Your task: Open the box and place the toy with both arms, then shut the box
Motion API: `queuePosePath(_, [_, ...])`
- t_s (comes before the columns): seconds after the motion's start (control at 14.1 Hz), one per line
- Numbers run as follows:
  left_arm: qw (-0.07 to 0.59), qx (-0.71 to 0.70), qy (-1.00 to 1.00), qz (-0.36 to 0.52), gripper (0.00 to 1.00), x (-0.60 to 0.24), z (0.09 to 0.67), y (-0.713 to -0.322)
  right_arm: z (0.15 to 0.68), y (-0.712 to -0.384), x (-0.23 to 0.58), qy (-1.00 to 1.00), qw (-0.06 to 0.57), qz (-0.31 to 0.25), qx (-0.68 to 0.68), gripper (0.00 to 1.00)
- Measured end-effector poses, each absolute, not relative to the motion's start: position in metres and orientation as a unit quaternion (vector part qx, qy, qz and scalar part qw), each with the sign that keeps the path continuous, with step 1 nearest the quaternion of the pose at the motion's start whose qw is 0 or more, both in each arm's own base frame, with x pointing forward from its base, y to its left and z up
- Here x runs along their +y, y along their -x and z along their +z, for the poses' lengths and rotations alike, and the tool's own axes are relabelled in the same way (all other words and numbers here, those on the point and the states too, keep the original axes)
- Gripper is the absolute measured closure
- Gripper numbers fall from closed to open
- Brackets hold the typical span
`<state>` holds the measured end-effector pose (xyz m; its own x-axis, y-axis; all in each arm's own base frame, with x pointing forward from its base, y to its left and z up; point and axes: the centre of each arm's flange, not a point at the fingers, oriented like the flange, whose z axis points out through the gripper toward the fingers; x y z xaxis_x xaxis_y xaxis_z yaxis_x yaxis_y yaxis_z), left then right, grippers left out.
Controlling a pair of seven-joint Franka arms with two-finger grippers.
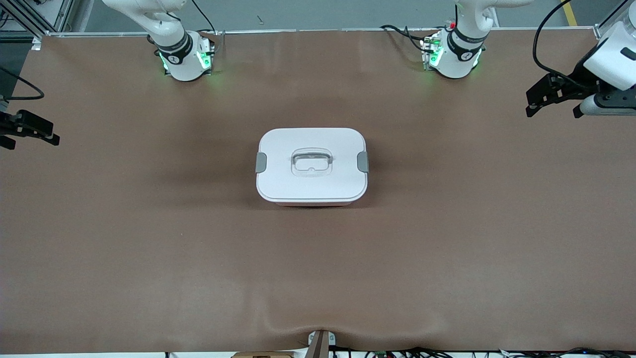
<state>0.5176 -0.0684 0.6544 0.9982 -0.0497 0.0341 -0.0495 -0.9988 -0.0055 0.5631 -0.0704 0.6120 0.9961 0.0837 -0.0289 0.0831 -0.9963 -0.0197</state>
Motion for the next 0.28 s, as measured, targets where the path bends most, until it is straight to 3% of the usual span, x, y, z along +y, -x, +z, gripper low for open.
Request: queuePosePath(0.28, [0.002, 0.024, 1.000, -0.019, 0.00, -0.0680, 0.6559, -0.5194, 0.6117, -0.5631, -0.0704, 0.999, 0.009, 0.015, -0.042, 0.00])
